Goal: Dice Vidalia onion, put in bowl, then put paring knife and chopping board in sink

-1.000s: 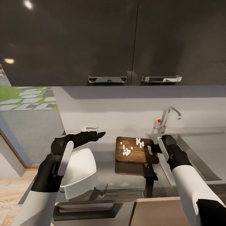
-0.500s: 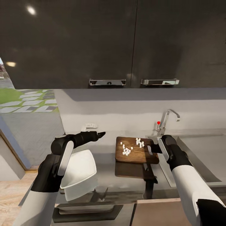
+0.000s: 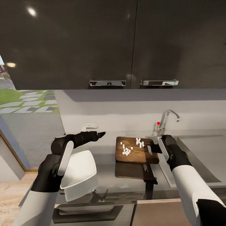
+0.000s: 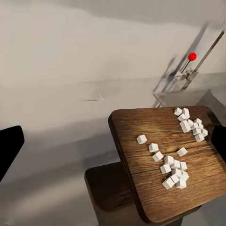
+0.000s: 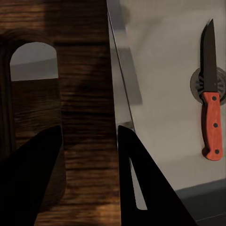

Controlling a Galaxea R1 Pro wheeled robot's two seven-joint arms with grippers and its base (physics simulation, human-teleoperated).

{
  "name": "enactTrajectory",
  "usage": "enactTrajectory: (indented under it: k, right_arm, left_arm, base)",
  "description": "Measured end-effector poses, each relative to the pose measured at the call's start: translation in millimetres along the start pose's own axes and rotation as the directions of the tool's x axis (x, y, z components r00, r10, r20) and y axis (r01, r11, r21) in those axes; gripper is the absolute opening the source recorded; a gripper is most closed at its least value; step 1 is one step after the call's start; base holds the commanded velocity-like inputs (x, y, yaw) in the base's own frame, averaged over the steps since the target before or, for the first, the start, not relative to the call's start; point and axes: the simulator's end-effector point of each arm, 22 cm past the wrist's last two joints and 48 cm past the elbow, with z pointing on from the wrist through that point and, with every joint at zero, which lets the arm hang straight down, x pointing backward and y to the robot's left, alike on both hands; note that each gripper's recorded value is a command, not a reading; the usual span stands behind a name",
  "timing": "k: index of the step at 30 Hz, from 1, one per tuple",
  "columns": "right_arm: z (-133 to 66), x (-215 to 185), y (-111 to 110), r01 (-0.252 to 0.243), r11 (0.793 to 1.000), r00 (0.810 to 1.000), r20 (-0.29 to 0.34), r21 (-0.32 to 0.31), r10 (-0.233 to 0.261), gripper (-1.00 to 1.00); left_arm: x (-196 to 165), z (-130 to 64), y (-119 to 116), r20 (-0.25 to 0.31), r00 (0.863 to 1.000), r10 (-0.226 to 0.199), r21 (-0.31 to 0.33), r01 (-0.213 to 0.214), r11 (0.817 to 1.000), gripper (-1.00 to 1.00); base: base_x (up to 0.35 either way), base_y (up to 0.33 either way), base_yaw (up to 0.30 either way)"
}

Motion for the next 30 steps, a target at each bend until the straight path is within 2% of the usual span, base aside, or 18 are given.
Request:
enactTrajectory:
  k: [30]
  right_arm:
    - [-13.5, -8.7, -1.0, -0.003, 1.0, 1.0, 0.026, -0.003, 0.004, -1.0]
  left_arm:
    - [-11.2, -8.6, -6.6, 0.021, 1.0, 0.013, 0.002, -0.013, 1.0, 1.0]
  base:
    - [0.0, 0.0, 0.0]
